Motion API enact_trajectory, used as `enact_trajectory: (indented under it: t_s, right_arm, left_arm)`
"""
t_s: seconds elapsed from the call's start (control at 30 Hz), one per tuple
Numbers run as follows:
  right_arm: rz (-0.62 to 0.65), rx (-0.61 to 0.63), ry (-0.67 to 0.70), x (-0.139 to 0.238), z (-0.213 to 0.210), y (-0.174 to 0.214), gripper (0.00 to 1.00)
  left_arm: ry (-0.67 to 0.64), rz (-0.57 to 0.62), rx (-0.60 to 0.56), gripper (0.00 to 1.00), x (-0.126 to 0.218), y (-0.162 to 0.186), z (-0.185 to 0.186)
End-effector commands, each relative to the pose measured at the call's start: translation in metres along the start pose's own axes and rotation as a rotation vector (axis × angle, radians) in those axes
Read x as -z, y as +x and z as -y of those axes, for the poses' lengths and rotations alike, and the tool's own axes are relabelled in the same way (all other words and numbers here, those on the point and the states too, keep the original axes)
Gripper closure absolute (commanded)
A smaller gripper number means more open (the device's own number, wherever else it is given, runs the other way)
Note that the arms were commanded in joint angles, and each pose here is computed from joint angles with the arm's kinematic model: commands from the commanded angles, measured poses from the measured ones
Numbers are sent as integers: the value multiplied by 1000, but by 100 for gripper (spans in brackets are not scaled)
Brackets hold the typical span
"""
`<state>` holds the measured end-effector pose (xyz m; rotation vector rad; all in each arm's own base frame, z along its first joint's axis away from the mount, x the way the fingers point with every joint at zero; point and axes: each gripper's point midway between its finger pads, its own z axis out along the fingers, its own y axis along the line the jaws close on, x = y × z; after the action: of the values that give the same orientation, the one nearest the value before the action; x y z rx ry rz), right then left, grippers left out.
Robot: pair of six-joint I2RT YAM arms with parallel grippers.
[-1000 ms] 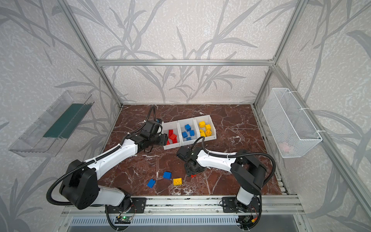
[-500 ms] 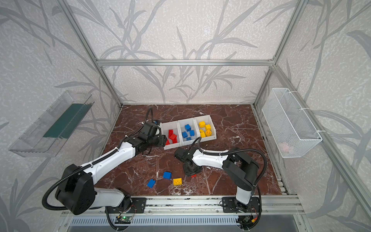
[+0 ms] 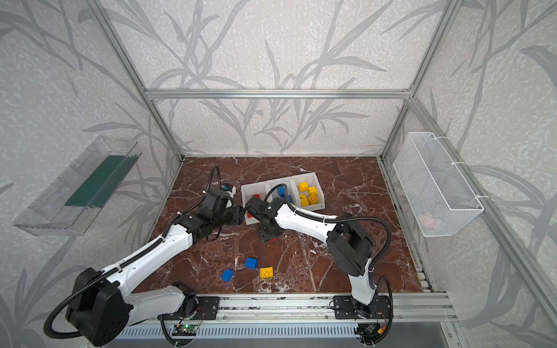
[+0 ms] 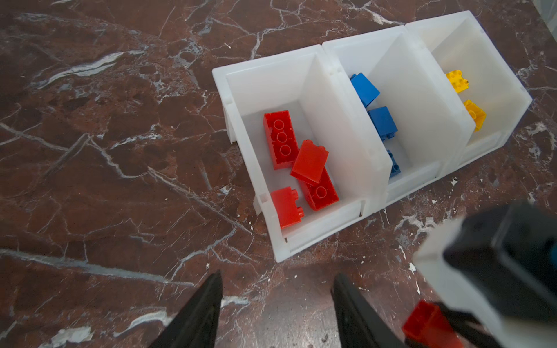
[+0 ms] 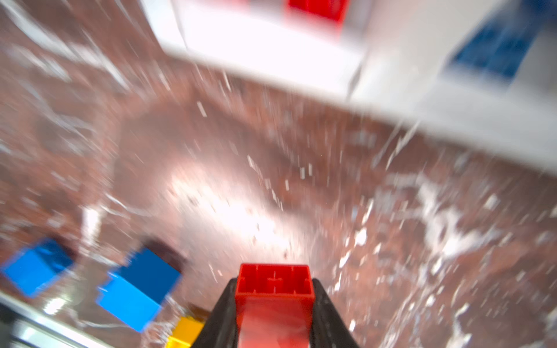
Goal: Sort the legos into containers by color
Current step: 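Carry the red brick with the right gripper into the red compartment and release, then grasp a blue brick near the table edge with the left gripper while the right withdraws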
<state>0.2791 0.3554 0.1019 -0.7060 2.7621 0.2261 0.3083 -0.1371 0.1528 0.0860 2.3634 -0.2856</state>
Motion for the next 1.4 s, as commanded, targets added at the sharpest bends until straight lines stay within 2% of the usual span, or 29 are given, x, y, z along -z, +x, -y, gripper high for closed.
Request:
enact_trajectory:
  t_s: [0.0, 0.13, 0.3, 0.43, 0.5, 0.6, 0.9, 1.1, 1.37]
  right_arm:
    - [27, 67, 23, 3, 18, -38, 70]
    - [84, 62, 18, 4, 26, -91, 71]
    - [96, 49, 56, -13, 42, -130, 69]
    - [95, 33, 38, -25, 46, -143, 56]
    - [100, 27, 24, -24, 45, -146, 50]
    - [110, 26, 23, -21, 46, -148, 46]
    - [136, 21, 15, -3, 46, -147, 45]
    - [160, 12, 2, 21, 44, -148, 44]
    - [183, -12, 3, 57, 50, -128, 44]
  left_arm:
    - [-41, 10, 43, 39, 11, 10, -14]
    - [-31, 33, 79, 39, 20, 19, -18]
    - [-25, 40, 106, 38, 27, 29, -21]
    - [-26, 41, 107, 39, 29, 32, -23]
    - [-25, 39, 106, 38, 29, 32, -23]
    - [-22, 34, 106, 39, 28, 33, -22]
    - [-7, 17, 105, 39, 25, 35, -19]
    - [19, -2, 76, 38, 26, 39, -15]
    - [77, -103, 45, 38, 24, 68, 0]
